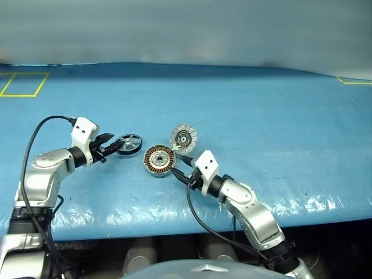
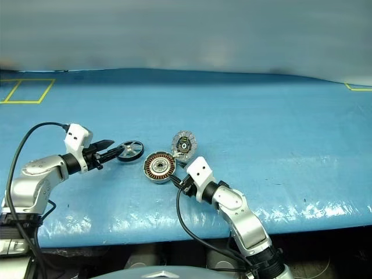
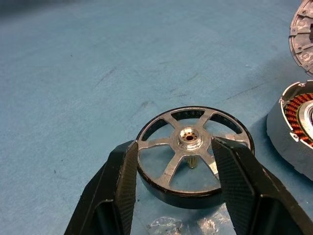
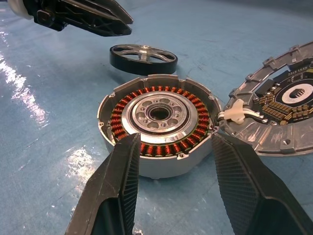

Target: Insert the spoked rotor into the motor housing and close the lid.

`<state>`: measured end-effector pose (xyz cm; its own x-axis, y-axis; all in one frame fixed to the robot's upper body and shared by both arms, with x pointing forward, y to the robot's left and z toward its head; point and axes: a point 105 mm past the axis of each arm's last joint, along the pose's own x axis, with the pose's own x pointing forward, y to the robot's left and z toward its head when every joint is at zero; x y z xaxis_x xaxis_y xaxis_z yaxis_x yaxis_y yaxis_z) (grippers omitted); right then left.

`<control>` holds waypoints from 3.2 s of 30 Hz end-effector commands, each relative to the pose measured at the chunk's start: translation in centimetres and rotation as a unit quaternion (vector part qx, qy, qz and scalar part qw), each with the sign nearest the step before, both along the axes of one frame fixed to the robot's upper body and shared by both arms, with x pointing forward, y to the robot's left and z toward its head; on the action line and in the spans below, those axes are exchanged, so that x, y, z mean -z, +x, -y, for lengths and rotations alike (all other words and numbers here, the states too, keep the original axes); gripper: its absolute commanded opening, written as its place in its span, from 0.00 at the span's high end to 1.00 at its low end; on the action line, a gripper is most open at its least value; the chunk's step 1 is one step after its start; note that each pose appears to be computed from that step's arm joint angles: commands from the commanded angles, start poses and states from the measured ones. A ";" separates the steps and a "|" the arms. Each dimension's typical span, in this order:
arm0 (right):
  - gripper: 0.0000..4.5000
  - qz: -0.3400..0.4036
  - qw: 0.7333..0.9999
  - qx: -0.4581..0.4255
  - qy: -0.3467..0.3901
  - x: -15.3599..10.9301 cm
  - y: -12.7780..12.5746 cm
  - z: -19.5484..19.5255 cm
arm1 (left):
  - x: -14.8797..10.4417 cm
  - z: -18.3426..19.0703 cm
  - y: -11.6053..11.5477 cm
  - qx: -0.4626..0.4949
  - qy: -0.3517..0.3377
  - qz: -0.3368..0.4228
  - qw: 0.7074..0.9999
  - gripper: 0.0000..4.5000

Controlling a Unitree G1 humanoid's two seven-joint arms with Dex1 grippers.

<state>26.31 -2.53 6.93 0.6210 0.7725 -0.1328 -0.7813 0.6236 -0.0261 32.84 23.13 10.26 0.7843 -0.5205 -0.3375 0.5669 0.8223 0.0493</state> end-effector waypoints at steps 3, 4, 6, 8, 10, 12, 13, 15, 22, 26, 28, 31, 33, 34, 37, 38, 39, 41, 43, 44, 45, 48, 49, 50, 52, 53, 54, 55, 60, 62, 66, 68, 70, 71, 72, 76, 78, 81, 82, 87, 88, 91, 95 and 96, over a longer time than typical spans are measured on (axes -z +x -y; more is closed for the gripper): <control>0.47 0.014 1.000 -0.001 0.007 -0.8 0.0 -0.4 | 0.3 0.7 0.5 0.023 -0.015 -0.018 0.999 0.43; 0.47 0.014 1.000 -0.001 0.007 -0.8 0.0 -0.4 | 0.4 0.8 0.6 0.024 -0.014 -0.023 0.999 0.43; 0.47 0.014 1.000 0.001 0.007 -0.9 0.1 -0.3 | 1.3 0.8 0.6 0.025 -0.005 -0.041 0.999 0.43; 0.47 0.013 1.000 0.002 0.007 -0.8 0.0 -0.3 | 1.9 0.7 0.5 0.027 0.002 -0.053 0.998 0.43; 0.47 0.013 1.000 0.002 0.006 -0.8 0.0 -0.2 | 2.3 0.6 0.5 0.026 0.008 -0.059 0.998 0.43; 0.47 0.012 1.000 0.002 0.005 -0.7 0.0 -0.2 | 2.6 0.5 0.5 0.025 0.012 -0.065 0.997 0.43; 0.47 0.012 1.000 0.002 0.005 -0.7 0.0 -0.2 | 2.8 0.5 0.5 0.024 0.014 -0.068 0.997 0.43; 0.47 0.013 1.000 0.002 0.005 -0.8 0.0 -0.2 | 3.0 0.5 0.5 0.023 0.013 -0.073 0.997 0.43; 0.47 0.011 1.000 0.002 0.004 -0.7 0.0 -0.3 | 3.4 0.3 0.3 0.021 0.015 -0.083 0.996 0.43; 0.47 0.010 1.000 0.002 0.005 -0.7 0.0 -0.3 | 3.7 0.3 0.1 0.020 0.017 -0.094 0.995 0.56; 0.47 0.010 1.000 0.003 0.005 -0.8 0.1 -0.4 | 3.8 0.4 0.0 0.024 0.020 -0.099 0.995 0.70; 0.47 0.010 1.000 0.004 0.006 -0.8 0.1 -0.4 | 3.8 0.4 0.0 0.025 0.022 -0.100 0.994 0.75; 0.47 0.010 1.000 0.005 0.006 -0.8 0.1 -0.4 | 3.8 0.4 0.0 0.027 0.022 -0.100 0.994 0.76; 0.47 0.010 1.000 0.005 0.006 -0.8 0.1 -0.4 | 3.8 0.5 0.0 0.028 0.022 -0.100 0.994 0.77; 0.47 0.011 1.000 0.006 0.005 -0.8 0.1 -0.2 | 3.7 0.3 0.0 0.027 0.027 -0.097 0.995 0.79; 0.47 0.011 1.000 0.006 0.005 -0.8 0.1 -0.2 | 3.6 0.3 0.0 0.026 0.029 -0.095 0.995 0.80; 0.47 0.011 1.000 0.007 0.005 -0.8 0.1 -0.1 | 3.6 0.2 0.0 0.026 0.031 -0.093 0.995 0.80; 0.47 0.012 1.000 0.009 0.004 -0.9 0.2 0.2 | 3.2 0.1 -0.1 0.024 0.026 -0.087 0.996 0.82; 0.47 0.013 1.000 0.011 0.001 -0.9 0.3 0.4 | 2.6 0.0 -0.2 0.022 0.017 -0.076 0.997 0.91; 0.47 0.014 1.000 0.012 0.001 -0.9 0.3 0.5 | 2.3 -0.1 -0.2 0.019 0.011 -0.070 0.997 0.93; 0.47 0.013 1.000 0.013 0.000 -0.9 0.3 0.6 | 2.0 -0.1 -0.2 0.017 0.005 -0.064 0.998 0.93; 0.47 0.013 1.000 0.012 0.000 -0.8 0.3 0.6 | 0.9 -0.3 -0.4 0.011 -0.013 -0.046 0.999 0.93; 0.47 0.013 1.000 0.012 0.000 -0.8 0.3 0.6 | 0.7 -0.4 -0.4 0.009 -0.015 -0.044 0.999 0.93; 0.47 0.012 1.000 0.011 0.000 -0.8 0.3 0.6 | 0.6 -0.5 -0.5 0.006 -0.016 -0.043 0.999 0.93; 0.47 0.011 1.000 0.008 0.000 -0.8 0.3 0.4 | 0.9 -0.9 -0.8 0.001 -0.013 -0.048 0.999 0.93; 0.47 0.011 1.000 0.007 0.000 -0.8 0.3 0.4 | 1.1 -1.0 -0.9 -0.001 -0.012 -0.052 0.999 0.93; 0.47 0.011 1.000 0.005 0.000 -0.8 0.3 0.3 | 1.3 -1.1 -0.9 -0.004 -0.012 -0.058 0.998 0.93; 0.47 0.012 1.000 0.004 0.001 -0.8 0.4 0.2 | 1.7 -1.2 -1.0 -0.008 -0.011 -0.064 0.998 0.93; 0.47 0.014 1.000 0.004 -0.001 -0.8 0.5 0.3 | 3.1 -1.4 -1.2 -0.021 -0.015 -0.089 0.996 0.93; 0.47 0.014 1.000 0.006 -0.002 -0.9 0.5 0.4 | 3.4 -1.3 -1.2 -0.023 -0.017 -0.093 0.995 0.77; 0.47 0.013 1.000 0.008 -0.003 -0.8 0.5 0.5 | 3.4 -1.3 -1.0 -0.032 -0.017 -0.088 0.995 0.49; 0.47 0.013 1.000 0.009 -0.003 -0.8 0.4 0.5 | 3.3 -1.3 -0.8 -0.036 -0.016 -0.084 0.996 0.35; 0.47 0.012 1.000 0.010 -0.003 -0.8 0.4 0.6 | 3.1 -1.4 -0.6 -0.043 -0.016 -0.078 0.996 0.28; 0.47 0.012 1.000 0.010 -0.003 -0.8 0.5 0.6 | 3.0 -1.4 -0.4 -0.046 -0.017 -0.076 0.996 0.28; 0.47 0.012 1.000 0.011 -0.003 -0.7 0.5 0.6 | 2.9 -1.4 -0.4 -0.048 -0.018 -0.074 0.996 0.28; 0.47 0.012 1.000 0.011 -0.004 -0.7 0.5 0.5 | 2.2 -1.3 -0.1 -0.056 -0.032 -0.060 0.996 0.28; 0.47 0.012 1.000 0.012 -0.004 -0.7 0.5 0.5 | 1.6 -1.1 -0.1 -0.050 -0.037 -0.051 0.997 0.28; 0.47 0.011 1.000 0.013 -0.003 -0.7 0.5 0.5 | 0.6 -1.0 -0.2 -0.046 -0.037 -0.036 0.998 0.28; 0.47 0.010 1.000 0.014 -0.002 -0.6 0.5 0.5 | 0.2 -1.0 -0.4 -0.041 -0.036 -0.032 0.998 0.28; 0.47 0.008 1.000 0.012 -0.002 -0.5 0.4 0.4 | -1.6 -0.7 -1.3 -0.014 -0.028 -0.015 0.999 0.28; 0.47 0.008 1.000 0.012 -0.002 -0.5 0.4 0.4 | -2.1 -0.6 -1.7 -0.005 -0.028 -0.013 1.000 0.28; 0.47 0.007 1.000 0.011 -0.001 -0.5 0.4 0.3 | -2.9 -0.4 -2.6 0.020 -0.020 -0.012 1.000 0.28; 0.47 0.004 1.000 0.005 -0.001 -0.4 0.3 0.0 | -3.8 -0.9 -2.7 0.017 0.009 0.000 1.000 0.28; 0.47 0.004 1.000 0.004 0.000 -0.4 0.3 -0.1 | -3.7 -1.2 -2.4 0.012 0.022 0.003 1.000 0.28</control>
<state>26.58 -2.91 6.58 0.6351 0.7564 -0.1565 -0.7683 0.6395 -0.0267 29.99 23.91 12.45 0.7473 -0.5435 -0.3823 0.5932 0.8049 0.0153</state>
